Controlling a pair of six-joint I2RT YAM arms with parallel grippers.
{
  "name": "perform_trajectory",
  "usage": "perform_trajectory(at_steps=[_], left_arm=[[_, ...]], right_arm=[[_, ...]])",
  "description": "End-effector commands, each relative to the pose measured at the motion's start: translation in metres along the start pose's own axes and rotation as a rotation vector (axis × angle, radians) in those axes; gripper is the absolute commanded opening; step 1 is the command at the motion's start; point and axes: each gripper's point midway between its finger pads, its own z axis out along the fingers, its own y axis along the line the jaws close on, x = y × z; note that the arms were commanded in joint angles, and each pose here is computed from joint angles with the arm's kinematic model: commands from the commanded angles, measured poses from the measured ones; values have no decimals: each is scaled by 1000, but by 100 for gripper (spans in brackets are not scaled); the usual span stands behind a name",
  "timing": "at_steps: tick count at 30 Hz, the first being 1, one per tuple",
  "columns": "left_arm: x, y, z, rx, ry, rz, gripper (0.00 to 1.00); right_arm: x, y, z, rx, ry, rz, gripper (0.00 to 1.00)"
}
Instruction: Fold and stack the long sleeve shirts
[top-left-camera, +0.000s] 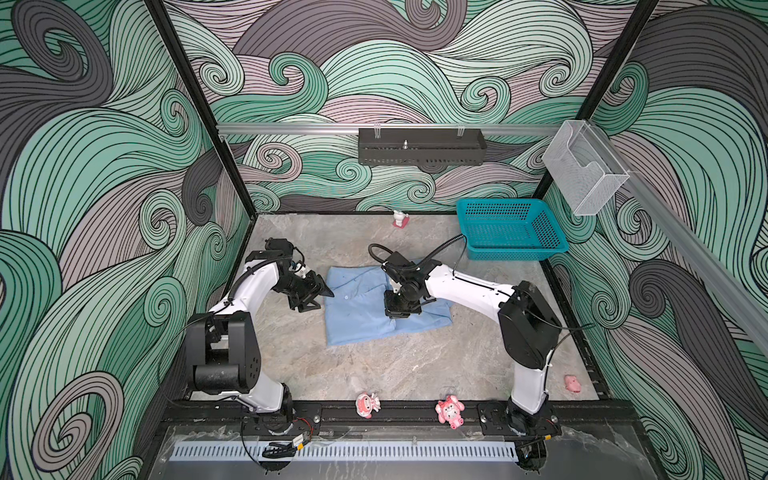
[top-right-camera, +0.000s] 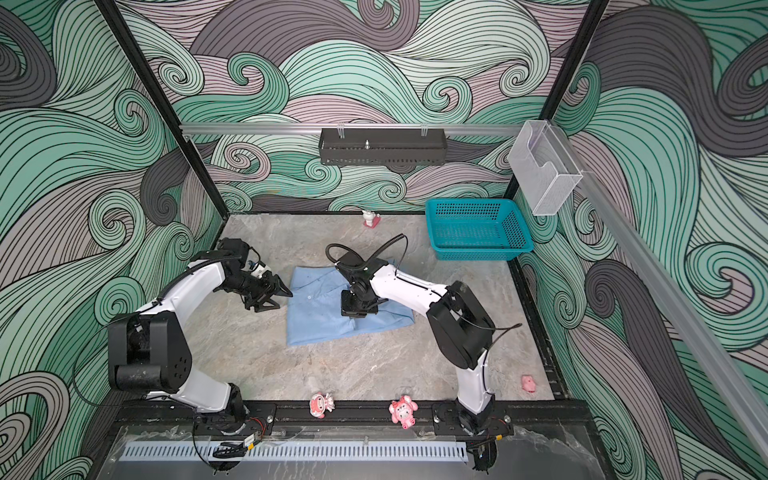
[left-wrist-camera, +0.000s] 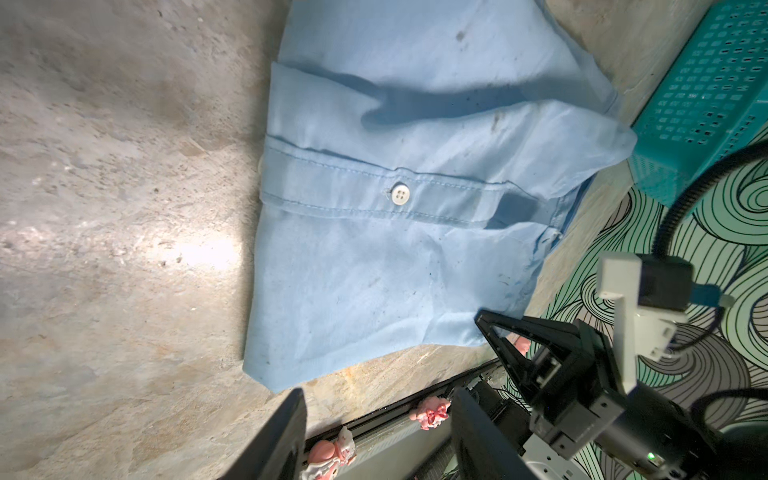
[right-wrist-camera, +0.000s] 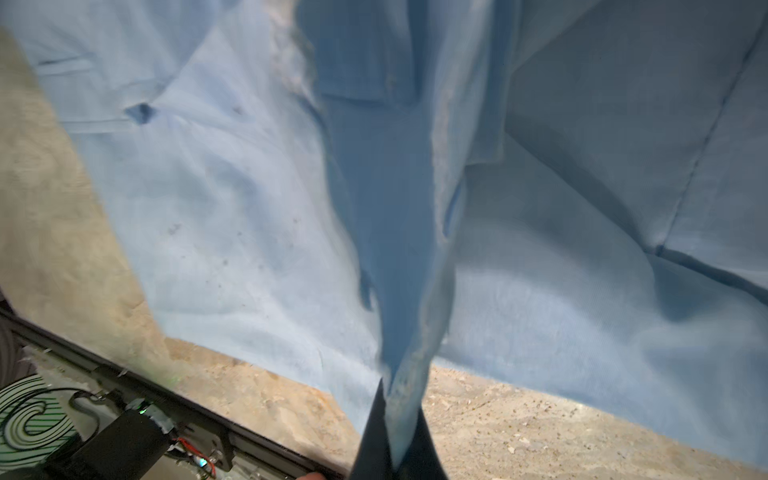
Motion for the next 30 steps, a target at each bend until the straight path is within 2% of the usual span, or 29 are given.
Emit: perform_trajectory(at_steps=[1, 4, 7, 10, 14, 19, 25, 30], left_arm=[[3, 4, 5, -18, 10, -16, 59], [4, 7, 7, -19, 11, -9, 59], [5, 6, 15, 23, 8, -13, 59], [0, 6, 27, 73, -4, -17, 59], [-7, 12, 44, 101, -32, -32, 59], [-13, 23, 59, 92, -57, -52, 59], [-18, 30, 64, 69, -73, -53, 60], [-25, 34, 67, 42, -81, -58, 62]], right_arm=[[-9, -31, 9, 100, -12, 9, 4], [-12, -38, -3, 114, -35, 5, 21], [-17, -32, -28, 102, -80, -24, 34], [-25, -17, -55, 62, -140, -45, 43], [-39, 2, -61, 12, -159, -79, 39], [-64, 25, -40, -51, -142, -105, 22], [-98, 0, 2, -43, -104, -24, 17], [-93, -32, 32, -10, -28, 41, 17]])
